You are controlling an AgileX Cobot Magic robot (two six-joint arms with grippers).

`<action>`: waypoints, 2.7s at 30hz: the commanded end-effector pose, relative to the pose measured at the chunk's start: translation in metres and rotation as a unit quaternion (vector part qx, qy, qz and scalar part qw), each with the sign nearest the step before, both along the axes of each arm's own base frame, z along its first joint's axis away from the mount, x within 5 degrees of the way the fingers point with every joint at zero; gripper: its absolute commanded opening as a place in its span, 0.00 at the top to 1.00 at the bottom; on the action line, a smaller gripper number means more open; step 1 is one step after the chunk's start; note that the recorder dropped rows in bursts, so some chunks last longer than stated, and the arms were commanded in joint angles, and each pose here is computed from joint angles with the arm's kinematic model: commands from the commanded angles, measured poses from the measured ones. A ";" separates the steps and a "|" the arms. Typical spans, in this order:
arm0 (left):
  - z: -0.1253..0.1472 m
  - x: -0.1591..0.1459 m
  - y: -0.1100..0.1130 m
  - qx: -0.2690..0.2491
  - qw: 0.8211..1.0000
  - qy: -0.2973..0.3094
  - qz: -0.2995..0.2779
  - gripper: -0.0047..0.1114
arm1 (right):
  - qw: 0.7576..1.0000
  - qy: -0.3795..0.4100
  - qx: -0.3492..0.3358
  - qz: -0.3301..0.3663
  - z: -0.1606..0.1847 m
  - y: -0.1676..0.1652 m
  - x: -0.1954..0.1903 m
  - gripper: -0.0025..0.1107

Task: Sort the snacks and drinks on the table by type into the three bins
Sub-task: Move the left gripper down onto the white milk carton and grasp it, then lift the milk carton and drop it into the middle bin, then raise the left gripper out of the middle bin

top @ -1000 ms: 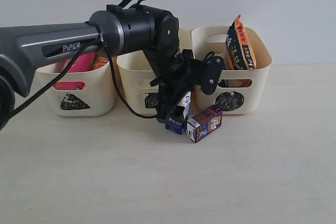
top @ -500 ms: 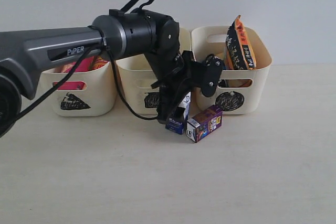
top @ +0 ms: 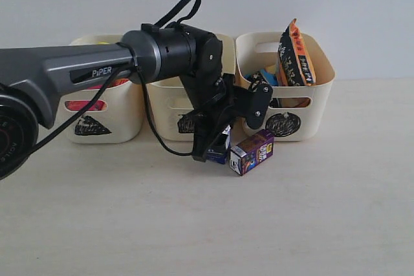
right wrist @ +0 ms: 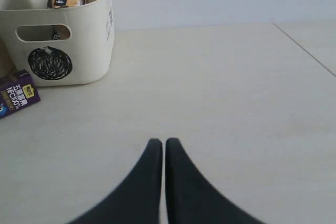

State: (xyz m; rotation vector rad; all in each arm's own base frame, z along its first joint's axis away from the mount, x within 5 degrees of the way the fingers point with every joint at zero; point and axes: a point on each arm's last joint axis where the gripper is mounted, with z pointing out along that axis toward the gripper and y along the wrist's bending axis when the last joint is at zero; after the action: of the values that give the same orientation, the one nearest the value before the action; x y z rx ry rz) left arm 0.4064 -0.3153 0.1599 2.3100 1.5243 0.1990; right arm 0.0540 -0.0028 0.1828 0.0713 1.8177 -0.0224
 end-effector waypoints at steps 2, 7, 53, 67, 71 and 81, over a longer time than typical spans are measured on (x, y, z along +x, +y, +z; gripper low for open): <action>0.001 0.000 0.001 0.002 1.000 0.004 0.006 0.92 | 1.000 -0.007 -0.003 0.000 0.001 0.000 0.000 0.98; 0.006 -0.002 0.004 0.008 1.000 0.009 0.022 0.92 | 1.000 -0.007 -0.003 0.000 0.001 0.000 0.000 0.98; 0.141 0.012 0.061 -0.223 0.912 -0.241 0.245 0.92 | 1.000 -0.007 -0.003 0.000 0.001 0.000 0.000 0.98; 0.072 0.041 0.058 -0.211 0.920 -0.208 0.256 0.45 | 1.000 -0.007 -0.003 0.000 0.001 0.000 0.000 0.98; 0.071 0.041 0.057 -0.215 0.919 -0.208 0.255 0.26 | 1.000 -0.007 -0.003 0.000 0.001 0.000 0.000 0.98; 0.084 0.035 0.065 -0.207 0.912 -0.196 0.295 0.31 | 1.000 -0.007 -0.001 0.000 0.001 0.000 0.000 0.98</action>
State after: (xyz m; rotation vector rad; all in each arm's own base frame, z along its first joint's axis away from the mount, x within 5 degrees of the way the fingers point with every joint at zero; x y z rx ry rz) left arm 0.4459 -0.2555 0.2271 1.4003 1.7467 0.4224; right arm 0.0540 -0.0028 0.1828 0.0713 1.8177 -0.0224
